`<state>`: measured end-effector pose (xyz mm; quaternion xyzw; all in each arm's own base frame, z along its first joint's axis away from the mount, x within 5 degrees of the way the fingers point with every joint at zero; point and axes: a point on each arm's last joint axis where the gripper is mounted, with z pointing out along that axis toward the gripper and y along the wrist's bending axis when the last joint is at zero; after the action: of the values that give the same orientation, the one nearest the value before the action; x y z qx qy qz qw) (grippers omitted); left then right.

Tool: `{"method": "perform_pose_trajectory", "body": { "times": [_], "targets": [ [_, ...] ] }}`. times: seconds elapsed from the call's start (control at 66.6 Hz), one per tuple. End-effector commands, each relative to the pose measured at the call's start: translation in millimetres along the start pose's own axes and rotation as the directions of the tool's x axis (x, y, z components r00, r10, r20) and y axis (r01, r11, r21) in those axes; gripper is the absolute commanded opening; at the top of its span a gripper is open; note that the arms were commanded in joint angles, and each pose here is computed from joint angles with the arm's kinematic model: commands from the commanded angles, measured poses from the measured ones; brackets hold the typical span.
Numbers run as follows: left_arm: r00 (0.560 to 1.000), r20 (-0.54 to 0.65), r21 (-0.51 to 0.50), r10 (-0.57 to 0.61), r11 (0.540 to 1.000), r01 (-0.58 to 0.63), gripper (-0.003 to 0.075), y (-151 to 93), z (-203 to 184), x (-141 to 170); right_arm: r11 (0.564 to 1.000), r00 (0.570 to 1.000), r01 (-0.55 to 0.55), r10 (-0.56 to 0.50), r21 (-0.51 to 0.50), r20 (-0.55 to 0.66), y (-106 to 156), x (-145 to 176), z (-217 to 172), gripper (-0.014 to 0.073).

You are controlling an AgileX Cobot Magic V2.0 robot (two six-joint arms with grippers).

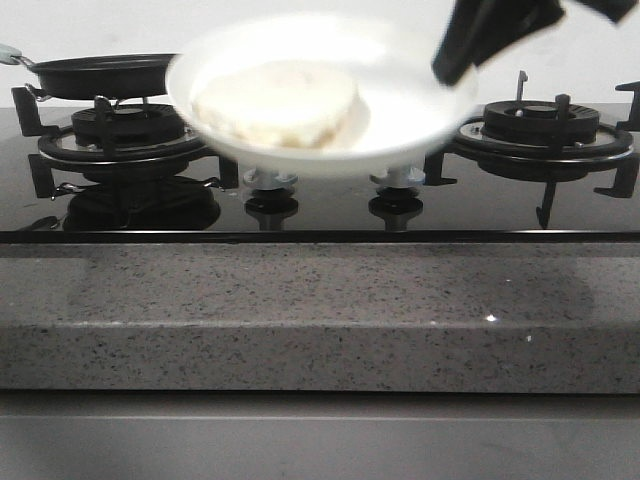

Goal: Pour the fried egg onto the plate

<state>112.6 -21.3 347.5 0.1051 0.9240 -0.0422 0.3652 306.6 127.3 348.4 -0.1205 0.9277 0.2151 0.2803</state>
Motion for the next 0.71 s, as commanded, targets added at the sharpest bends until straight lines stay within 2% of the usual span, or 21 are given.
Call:
{"method": "perform_pose_trajectory", "body": {
  "times": [0.0,0.165,0.375,0.691],
  "targets": [
    [0.996,0.086,0.001,-0.007,1.0,0.006,0.0565,-1,-6,-10,0.999,0.992,0.034,-0.032,-0.019,0.119,11,-30,-32,-0.0057],
    [0.996,0.086,0.001,-0.007,1.0,0.006,0.0564,-1,-6,-10,1.0,0.991,0.018,-0.016,-0.014,0.13,2,-65,-31,-0.0057],
    [0.996,0.089,0.008,-0.011,1.0,0.01,0.0564,-1,-6,-10,0.999,0.989,-0.031,0.03,0.005,0.145,-24,-100,-5,-0.0057],
    [0.996,0.09,0.026,-0.022,0.999,0.02,0.0565,-3,-6,-11,0.997,0.992,-0.073,0.07,0.025,0.109,-54,-113,53,-0.0056]
  ]
}}
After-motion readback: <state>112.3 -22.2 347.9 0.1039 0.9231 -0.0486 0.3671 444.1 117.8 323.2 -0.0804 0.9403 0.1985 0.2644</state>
